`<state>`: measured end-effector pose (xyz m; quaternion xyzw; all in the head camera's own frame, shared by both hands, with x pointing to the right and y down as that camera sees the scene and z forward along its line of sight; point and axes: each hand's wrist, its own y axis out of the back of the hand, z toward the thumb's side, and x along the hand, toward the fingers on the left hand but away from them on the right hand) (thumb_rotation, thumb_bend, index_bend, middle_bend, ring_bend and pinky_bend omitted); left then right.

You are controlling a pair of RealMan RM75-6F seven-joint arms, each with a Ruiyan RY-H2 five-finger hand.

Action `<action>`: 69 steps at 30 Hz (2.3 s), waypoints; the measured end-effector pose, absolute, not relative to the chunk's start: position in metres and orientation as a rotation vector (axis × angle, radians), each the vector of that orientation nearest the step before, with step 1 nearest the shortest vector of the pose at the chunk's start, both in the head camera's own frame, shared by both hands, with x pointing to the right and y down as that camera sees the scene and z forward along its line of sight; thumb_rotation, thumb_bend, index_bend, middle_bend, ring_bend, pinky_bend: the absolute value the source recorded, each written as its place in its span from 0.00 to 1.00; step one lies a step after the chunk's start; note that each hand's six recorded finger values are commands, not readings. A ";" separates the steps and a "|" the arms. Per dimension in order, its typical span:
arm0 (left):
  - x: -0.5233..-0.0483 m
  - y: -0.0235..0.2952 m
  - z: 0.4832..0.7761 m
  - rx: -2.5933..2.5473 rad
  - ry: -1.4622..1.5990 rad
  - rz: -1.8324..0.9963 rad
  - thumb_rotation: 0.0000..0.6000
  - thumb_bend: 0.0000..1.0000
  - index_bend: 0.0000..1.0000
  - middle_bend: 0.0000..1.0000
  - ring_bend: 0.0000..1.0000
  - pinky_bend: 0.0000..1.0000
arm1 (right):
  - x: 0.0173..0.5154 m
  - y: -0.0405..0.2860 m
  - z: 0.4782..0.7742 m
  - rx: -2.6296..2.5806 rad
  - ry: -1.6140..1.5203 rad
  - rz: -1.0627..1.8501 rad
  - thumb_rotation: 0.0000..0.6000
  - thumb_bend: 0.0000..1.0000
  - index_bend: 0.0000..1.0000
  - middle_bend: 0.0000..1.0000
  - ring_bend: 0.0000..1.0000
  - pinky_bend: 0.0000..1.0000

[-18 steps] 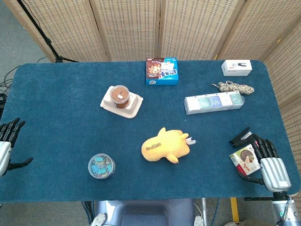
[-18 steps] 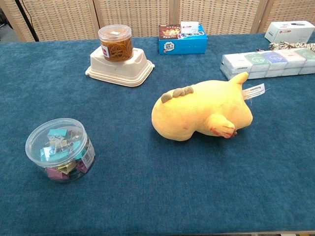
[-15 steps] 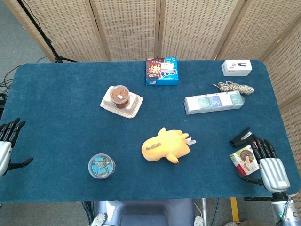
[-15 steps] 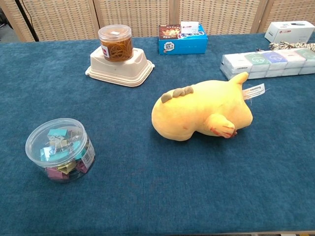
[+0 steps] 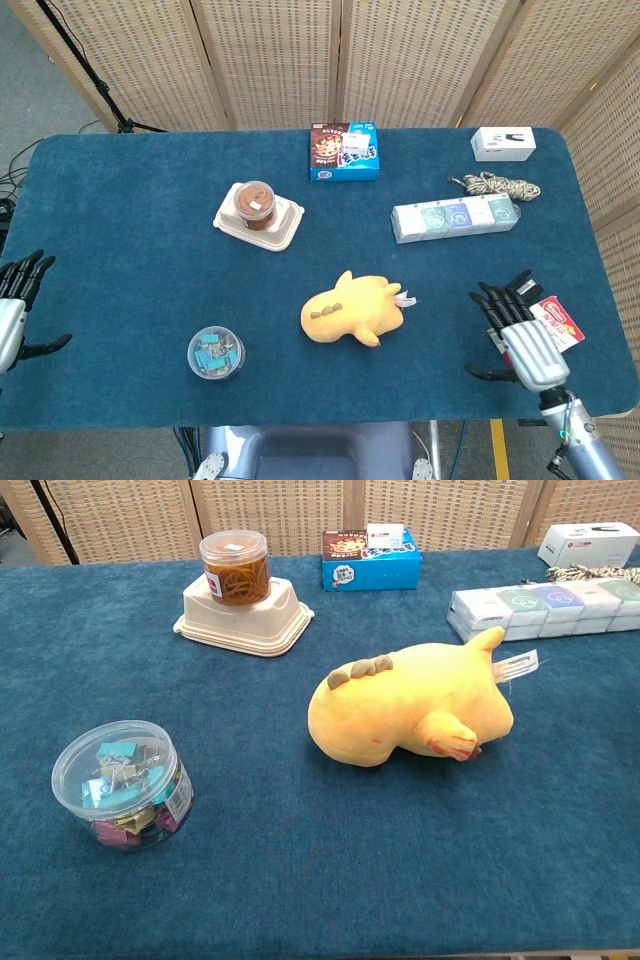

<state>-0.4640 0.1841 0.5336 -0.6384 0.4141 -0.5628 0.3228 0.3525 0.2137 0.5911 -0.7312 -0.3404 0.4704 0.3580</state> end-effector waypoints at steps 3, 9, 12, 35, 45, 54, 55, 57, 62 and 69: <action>-0.463 0.183 0.537 -1.684 1.076 -1.483 1.00 0.00 0.00 0.00 0.00 0.00 | 0.321 0.202 0.595 -1.921 -0.830 1.147 0.68 0.00 0.00 0.00 0.00 0.00; -0.461 0.178 0.546 -1.713 1.049 -1.508 1.00 0.00 0.00 0.00 0.00 0.00 | 0.255 0.184 0.604 -1.972 -0.773 1.033 0.66 0.00 0.00 0.00 0.00 0.00; -0.461 0.176 0.549 -1.728 1.039 -1.517 1.00 0.00 0.00 0.00 0.00 0.00 | 0.230 0.179 0.604 -1.987 -0.772 0.994 0.66 0.00 0.00 0.00 0.00 0.00; -0.465 0.168 0.532 -1.780 1.129 -1.417 1.00 0.00 0.00 0.00 0.00 0.00 | 0.072 0.184 0.644 -2.043 -0.649 0.926 0.66 0.00 0.00 0.00 0.00 0.00; -0.486 0.164 0.529 -1.781 1.155 -1.432 1.00 0.00 0.00 0.00 0.00 0.00 | 0.028 0.162 0.666 -2.010 -0.675 0.999 0.65 0.00 0.00 0.00 0.00 0.00; -0.516 0.153 0.525 -1.796 1.184 -1.437 1.00 0.00 0.00 0.00 0.00 0.00 | 0.016 0.161 0.683 -2.005 -0.667 1.025 0.65 0.00 0.00 0.00 0.00 0.00; -0.516 0.153 0.525 -1.798 1.185 -1.436 1.00 0.00 0.00 0.00 0.00 0.00 | 0.016 0.161 0.686 -2.001 -0.663 1.035 0.65 0.00 0.00 0.00 0.00 0.00; -0.515 0.153 0.525 -1.805 1.183 -1.431 1.00 0.00 0.00 0.00 0.00 0.00 | 0.017 0.160 0.692 -1.997 -0.660 1.053 0.65 0.00 0.00 0.00 0.00 0.00; -0.515 0.152 0.525 -1.807 1.176 -1.429 1.00 0.00 0.00 0.00 0.00 0.00 | 0.022 0.156 0.701 -1.995 -0.673 1.082 0.65 0.00 0.00 0.00 0.00 0.00; -0.514 0.151 0.526 -1.804 1.173 -1.433 1.00 0.00 0.00 0.00 0.00 0.00 | 0.048 0.147 0.700 -1.986 -0.716 1.110 0.65 0.00 0.00 0.00 0.00 0.00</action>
